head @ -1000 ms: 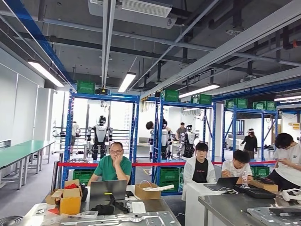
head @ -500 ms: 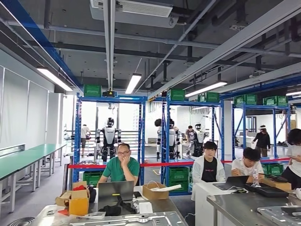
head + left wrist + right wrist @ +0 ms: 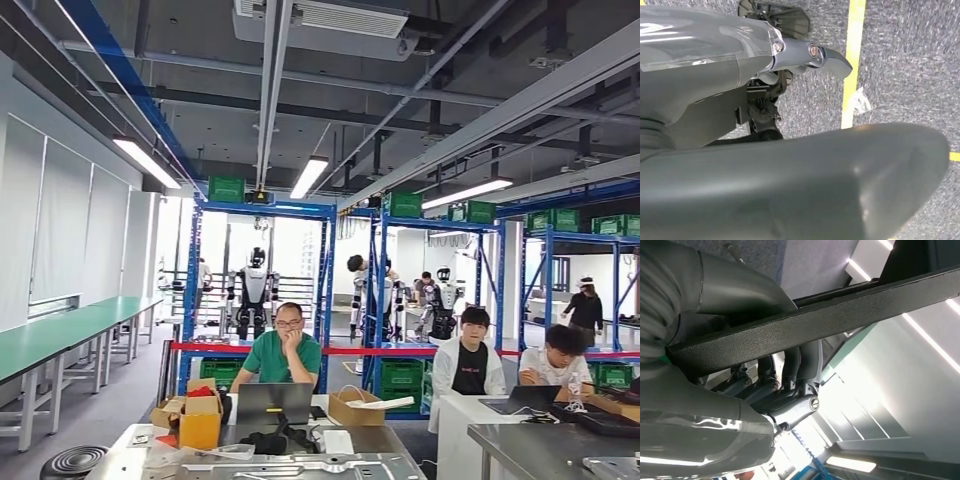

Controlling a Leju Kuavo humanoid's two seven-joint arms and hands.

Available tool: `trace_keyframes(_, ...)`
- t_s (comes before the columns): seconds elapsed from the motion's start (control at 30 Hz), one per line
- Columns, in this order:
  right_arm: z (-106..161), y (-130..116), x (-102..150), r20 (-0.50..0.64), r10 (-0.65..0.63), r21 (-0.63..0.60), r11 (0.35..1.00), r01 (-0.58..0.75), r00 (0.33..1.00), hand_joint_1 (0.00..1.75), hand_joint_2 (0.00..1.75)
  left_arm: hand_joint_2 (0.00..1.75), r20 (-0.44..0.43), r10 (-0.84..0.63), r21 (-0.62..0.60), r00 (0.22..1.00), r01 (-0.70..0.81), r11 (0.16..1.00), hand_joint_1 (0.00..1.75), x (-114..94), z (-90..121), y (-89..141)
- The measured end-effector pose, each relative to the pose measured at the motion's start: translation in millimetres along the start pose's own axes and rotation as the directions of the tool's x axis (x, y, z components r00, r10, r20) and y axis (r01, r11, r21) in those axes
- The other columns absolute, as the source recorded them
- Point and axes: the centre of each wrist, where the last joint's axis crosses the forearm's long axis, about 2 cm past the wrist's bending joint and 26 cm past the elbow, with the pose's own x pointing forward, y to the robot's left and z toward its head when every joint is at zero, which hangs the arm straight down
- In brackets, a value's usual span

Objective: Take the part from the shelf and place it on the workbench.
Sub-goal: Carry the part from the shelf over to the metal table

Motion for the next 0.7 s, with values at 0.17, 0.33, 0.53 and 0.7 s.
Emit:
trace_keyframes(0.17,-0.6,-1.0,-0.8,0.001,0.003,0.002,1.0,-0.003,1.0,1.75,1.75,1.75,-0.002,0.0,-0.002,1.0,0.0,1.0,0.0,0.3,-0.3,-1.2)
trace_keyframes(0.33,-2.8,-2.2,-0.7,0.006,0.006,0.001,1.0,-0.006,1.0,1.75,1.75,1.75,-0.008,0.001,-0.003,1.0,-0.001,1.0,0.0,-1.2,0.4,-1.4)
trace_keyframes(0.53,-1.8,-0.2,-1.7,0.0,0.002,0.008,1.0,-0.002,1.0,1.75,1.75,1.75,-0.008,0.0,0.0,1.0,0.0,1.0,0.0,-1.2,0.5,-0.4)
trace_keyframes(0.7,-1.9,0.3,-2.0,-0.001,0.002,0.012,1.0,-0.002,1.0,1.75,1.75,1.75,-0.007,-0.001,-0.001,1.0,0.001,1.0,0.0,0.0,0.0,-0.2)
